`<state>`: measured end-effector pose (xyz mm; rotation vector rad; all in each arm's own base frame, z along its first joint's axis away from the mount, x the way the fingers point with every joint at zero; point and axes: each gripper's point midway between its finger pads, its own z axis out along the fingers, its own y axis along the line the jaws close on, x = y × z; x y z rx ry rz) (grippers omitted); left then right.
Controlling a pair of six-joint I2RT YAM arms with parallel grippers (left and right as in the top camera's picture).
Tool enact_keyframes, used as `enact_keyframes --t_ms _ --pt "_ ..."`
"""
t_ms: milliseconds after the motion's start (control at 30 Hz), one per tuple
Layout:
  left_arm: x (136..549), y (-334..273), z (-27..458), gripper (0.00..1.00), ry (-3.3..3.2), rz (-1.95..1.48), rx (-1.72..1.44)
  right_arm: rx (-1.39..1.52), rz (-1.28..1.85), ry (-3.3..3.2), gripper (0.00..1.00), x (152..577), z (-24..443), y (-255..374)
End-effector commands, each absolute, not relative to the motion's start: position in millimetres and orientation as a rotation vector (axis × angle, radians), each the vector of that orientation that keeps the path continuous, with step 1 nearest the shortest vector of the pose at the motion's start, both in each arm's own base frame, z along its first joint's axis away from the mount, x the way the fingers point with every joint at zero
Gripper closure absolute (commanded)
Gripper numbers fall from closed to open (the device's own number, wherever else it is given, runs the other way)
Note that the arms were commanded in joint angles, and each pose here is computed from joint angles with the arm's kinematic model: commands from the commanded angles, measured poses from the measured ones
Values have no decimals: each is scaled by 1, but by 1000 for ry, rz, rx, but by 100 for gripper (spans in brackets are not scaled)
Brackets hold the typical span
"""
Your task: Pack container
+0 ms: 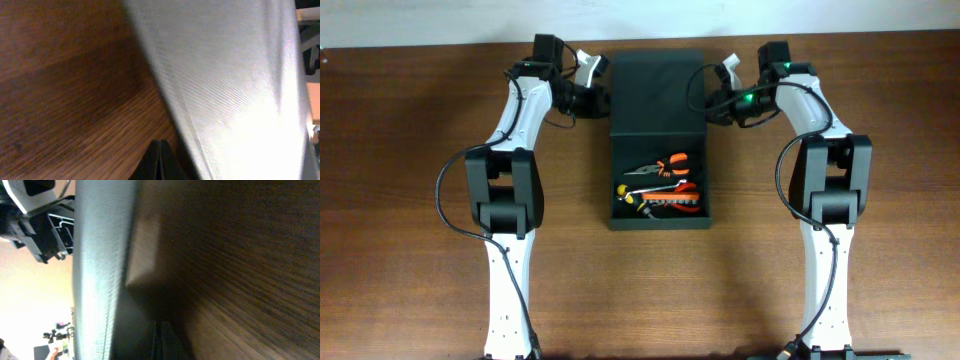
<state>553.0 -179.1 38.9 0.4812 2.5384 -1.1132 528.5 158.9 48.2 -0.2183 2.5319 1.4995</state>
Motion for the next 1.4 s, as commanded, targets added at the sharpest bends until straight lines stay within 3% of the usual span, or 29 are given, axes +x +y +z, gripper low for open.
enact_keyframes --t_ms 0,367,933,1367 --pt "559 -185 69 98 2473 -1171 494 -272 1524 2450 96 538 82 157" --pt "553 -189 127 98 2449 -1143 555 -357 1239 2651 96 517 108 129" --pt "518 -203 166 98 2507 -1018 693 -494 1197 2679 96 485 153 126" --pt "486 -191 234 98 2461 -854 754 -453 862 2655 92 467 240 108"
